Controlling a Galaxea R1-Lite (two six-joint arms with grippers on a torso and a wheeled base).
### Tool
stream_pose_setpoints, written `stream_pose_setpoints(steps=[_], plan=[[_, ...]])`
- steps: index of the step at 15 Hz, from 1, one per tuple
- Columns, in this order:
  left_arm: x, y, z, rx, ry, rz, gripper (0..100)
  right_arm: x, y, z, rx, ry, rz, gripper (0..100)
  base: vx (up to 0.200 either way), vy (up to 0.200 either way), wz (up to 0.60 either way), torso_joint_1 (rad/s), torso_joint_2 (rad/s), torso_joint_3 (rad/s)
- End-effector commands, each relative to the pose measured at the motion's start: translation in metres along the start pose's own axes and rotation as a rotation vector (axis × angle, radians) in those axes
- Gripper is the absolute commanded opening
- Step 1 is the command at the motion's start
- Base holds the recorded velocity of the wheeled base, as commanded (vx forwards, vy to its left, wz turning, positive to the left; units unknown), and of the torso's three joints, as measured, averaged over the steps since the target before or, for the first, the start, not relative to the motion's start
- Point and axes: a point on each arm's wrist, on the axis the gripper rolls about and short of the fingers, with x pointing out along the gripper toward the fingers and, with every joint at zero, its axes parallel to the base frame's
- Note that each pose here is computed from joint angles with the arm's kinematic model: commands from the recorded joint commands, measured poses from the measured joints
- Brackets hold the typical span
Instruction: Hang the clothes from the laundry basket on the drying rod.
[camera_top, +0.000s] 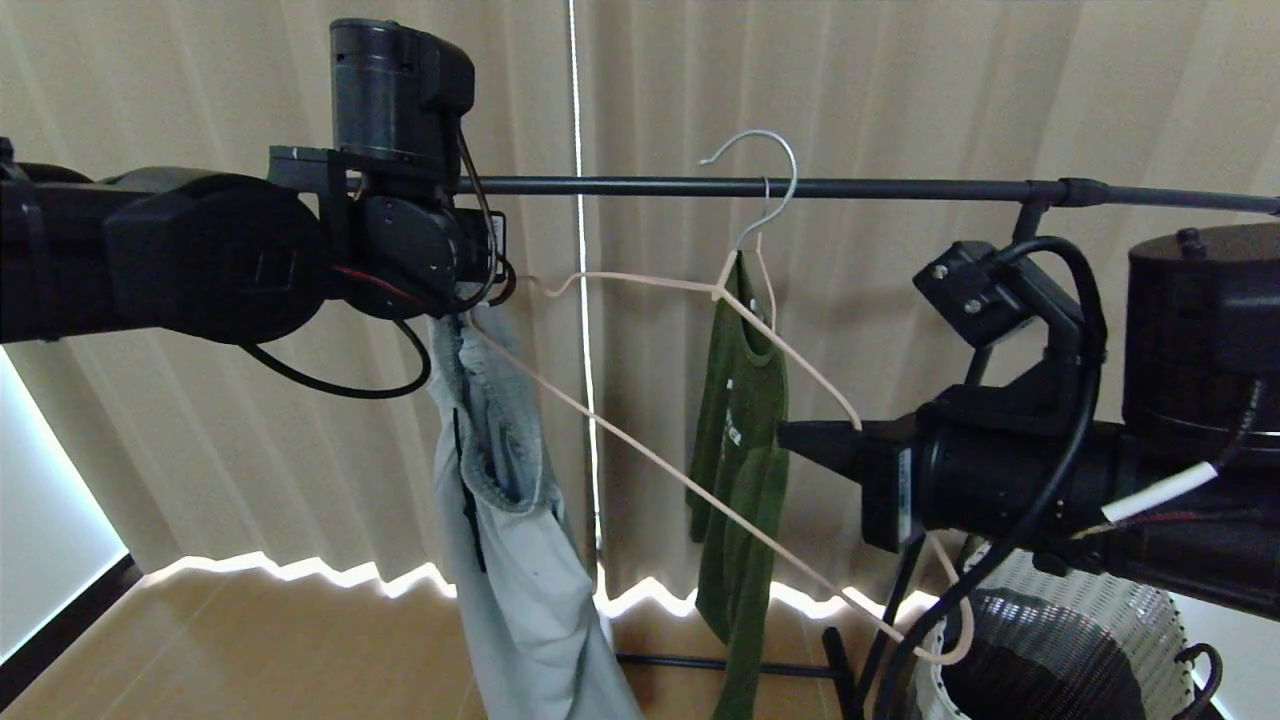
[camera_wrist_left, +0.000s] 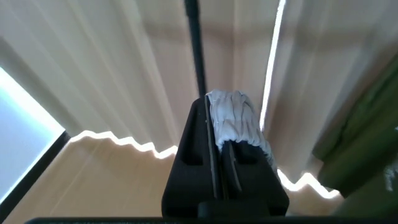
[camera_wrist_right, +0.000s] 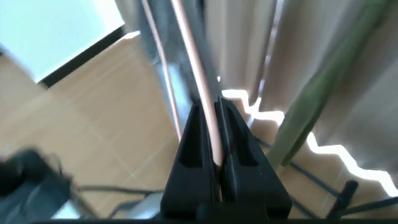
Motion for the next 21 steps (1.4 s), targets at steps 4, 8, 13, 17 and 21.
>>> stream_pose_setpoints(steps=[4,8,13,17,21], plan=[[-0.011,-0.009,-0.001,0.009,-0.006,-0.023,0,0.037,0.010,0.007,0.049,0.012,-0.029,0,0.000,0.000,0.00,0.000,0.00,0.000],[-0.011,-0.010,-0.001,-0.004,-0.008,0.000,0,0.030,0.034,0.000,0.096,0.031,0.048,0,0.000,0.000,0.00,0.000,0.00,0.000],[-0.008,-0.012,-0.003,-0.038,-0.005,0.002,0,0.019,0.062,-0.009,0.182,0.064,0.143,0,0.000,0.000,0.00,0.000,0.00,0.000],[-0.009,-0.009,0.000,-0.047,-0.010,0.011,0,0.034,0.054,-0.012,0.184,0.056,0.045,0,0.000,0.000,0.00,0.000,0.00,0.000],[-0.019,0.000,0.002,-0.053,-0.017,0.007,0,0.046,0.041,-0.002,0.209,0.026,-0.004,0,0.000,0.000,0.00,0.000,0.00,0.000]])
